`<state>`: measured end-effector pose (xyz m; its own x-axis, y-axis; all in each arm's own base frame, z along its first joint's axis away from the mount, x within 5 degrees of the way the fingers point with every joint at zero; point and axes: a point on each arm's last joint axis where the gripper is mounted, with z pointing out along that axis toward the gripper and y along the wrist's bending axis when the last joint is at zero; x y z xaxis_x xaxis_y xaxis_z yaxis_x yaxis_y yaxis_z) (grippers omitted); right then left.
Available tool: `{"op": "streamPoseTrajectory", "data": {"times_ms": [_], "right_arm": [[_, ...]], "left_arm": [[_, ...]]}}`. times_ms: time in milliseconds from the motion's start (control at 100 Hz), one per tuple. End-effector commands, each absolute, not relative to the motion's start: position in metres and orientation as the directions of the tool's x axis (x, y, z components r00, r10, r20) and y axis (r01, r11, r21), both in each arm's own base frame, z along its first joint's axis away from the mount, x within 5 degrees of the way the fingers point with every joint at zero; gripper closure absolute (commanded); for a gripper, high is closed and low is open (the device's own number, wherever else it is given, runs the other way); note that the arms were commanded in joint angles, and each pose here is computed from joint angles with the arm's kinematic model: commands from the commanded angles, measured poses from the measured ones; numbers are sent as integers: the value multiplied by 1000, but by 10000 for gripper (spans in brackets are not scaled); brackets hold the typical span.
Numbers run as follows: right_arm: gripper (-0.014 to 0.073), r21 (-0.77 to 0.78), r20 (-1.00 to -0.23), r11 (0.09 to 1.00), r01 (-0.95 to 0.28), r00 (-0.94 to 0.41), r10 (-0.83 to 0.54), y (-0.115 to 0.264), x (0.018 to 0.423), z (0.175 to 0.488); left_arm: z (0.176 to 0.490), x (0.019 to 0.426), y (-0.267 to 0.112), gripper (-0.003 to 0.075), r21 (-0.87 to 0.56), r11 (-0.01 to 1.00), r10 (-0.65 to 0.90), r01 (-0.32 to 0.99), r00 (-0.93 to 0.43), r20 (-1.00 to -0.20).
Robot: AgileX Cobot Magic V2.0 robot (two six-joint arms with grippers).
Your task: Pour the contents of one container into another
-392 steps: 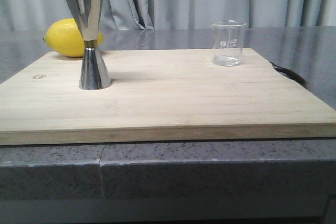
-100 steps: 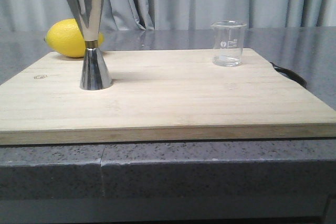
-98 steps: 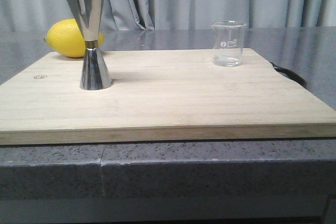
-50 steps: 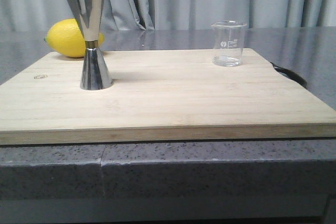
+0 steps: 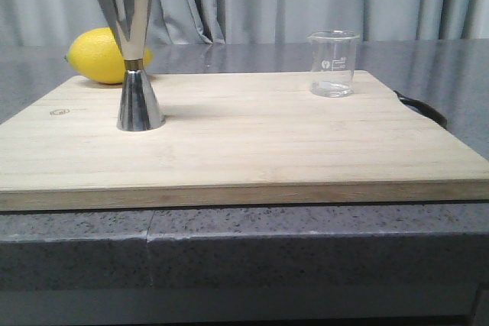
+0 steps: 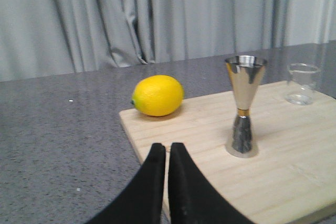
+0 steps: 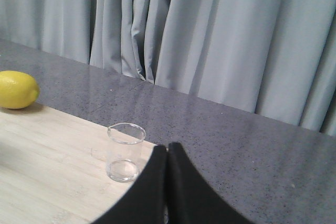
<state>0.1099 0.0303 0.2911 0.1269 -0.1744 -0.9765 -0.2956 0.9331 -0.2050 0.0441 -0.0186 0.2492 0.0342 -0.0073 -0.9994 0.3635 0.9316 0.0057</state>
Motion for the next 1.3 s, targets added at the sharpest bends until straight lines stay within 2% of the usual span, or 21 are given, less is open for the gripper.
{"op": "streamPoseTrajectory", "data": {"times_ms": [0,120,330,480,1290], "right_arm": [[665,-207,-970,925,-318,191,-151,33,108,303],[665,-207,-970,925,-318,191,-151,33,108,303],[665,-207,-970,925,-318,191,-151,33,108,303],[665,-207,-970,925,-318,191,-151,33,108,303],[665,-207,-970,925,-318,191,-151,33,108,303]], "left_arm": [[260,42,-13,739,-52,953,-100,300,147,-984],[245,45,-11,739,-116,960,-167,255,187,-968],[220,51,-12,739,-88,967,-133,240,178,-975],[220,51,-12,739,-2,972,-49,233,194,-980],[220,51,-12,739,-21,972,-67,236,189,-980]]}}
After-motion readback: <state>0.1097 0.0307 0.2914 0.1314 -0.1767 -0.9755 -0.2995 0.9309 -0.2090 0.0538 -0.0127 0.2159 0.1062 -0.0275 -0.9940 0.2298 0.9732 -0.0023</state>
